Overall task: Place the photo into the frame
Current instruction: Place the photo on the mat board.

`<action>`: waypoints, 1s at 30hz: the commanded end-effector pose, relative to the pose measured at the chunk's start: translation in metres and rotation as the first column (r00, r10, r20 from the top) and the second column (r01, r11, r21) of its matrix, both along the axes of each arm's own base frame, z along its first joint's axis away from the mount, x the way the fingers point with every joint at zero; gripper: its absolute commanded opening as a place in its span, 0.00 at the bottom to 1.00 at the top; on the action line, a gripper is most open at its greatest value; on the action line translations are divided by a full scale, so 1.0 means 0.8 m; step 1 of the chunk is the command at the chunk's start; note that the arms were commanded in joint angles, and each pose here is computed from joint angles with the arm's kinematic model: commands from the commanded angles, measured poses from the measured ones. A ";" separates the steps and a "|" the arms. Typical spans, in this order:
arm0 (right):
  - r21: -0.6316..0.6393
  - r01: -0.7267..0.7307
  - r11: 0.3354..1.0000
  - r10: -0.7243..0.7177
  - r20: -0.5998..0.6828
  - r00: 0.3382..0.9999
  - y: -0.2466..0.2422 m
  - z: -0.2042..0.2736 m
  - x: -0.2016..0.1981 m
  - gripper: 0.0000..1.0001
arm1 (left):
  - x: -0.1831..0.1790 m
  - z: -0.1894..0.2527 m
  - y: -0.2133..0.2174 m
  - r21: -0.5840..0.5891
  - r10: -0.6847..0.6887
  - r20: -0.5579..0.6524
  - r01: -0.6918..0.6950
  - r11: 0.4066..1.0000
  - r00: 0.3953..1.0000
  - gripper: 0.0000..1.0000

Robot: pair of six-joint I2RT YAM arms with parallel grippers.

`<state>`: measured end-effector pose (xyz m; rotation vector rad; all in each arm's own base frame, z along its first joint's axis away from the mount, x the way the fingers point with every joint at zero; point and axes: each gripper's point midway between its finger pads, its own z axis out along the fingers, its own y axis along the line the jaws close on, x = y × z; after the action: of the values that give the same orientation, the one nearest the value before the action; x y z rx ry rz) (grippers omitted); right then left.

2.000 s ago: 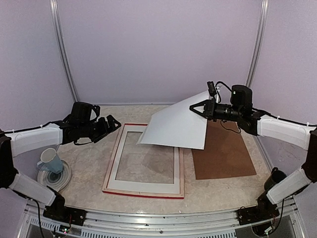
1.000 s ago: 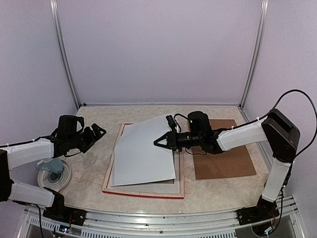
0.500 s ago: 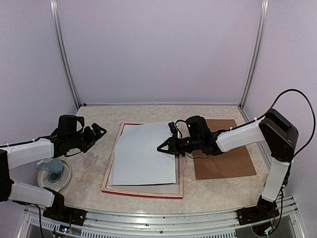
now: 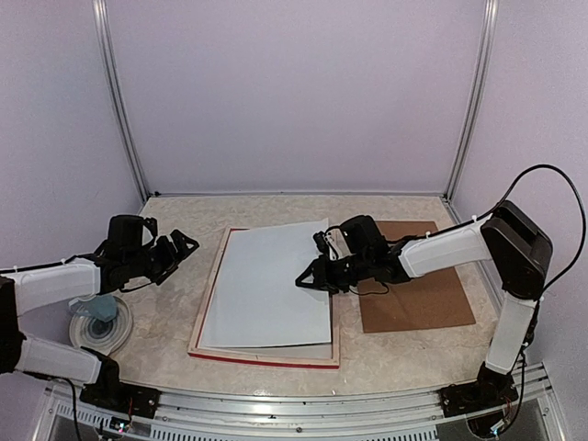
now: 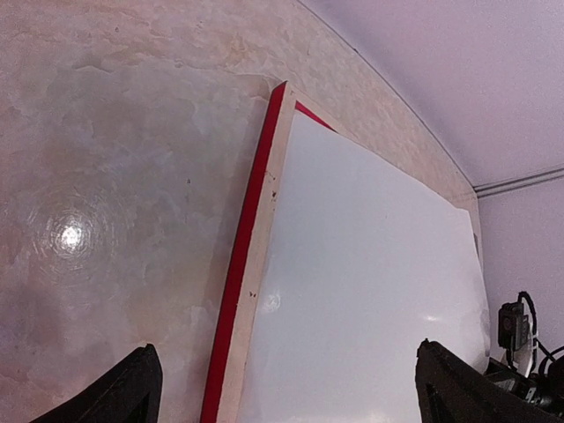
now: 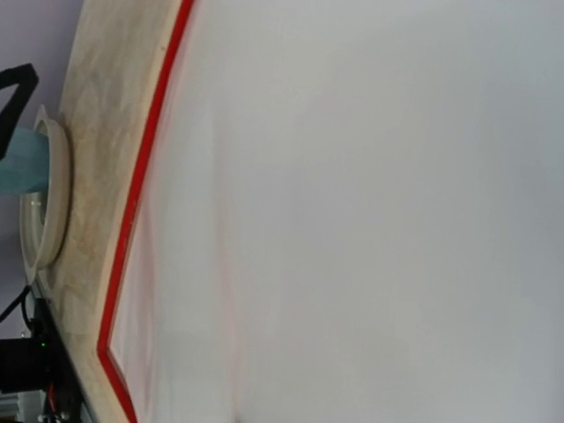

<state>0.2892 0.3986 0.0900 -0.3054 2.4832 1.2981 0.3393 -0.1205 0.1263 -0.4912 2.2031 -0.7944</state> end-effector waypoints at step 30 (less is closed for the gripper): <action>-0.149 -0.016 0.989 0.020 0.025 0.999 -0.010 -0.013 0.004 0.62 | 0.000 -0.006 -0.034 -0.014 -0.045 -0.007 0.045 0.999 0.999 0.99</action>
<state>0.2917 0.3899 0.0689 -0.3481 2.5833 1.1393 0.3332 -0.1452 0.1132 -0.4616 2.2562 -0.8324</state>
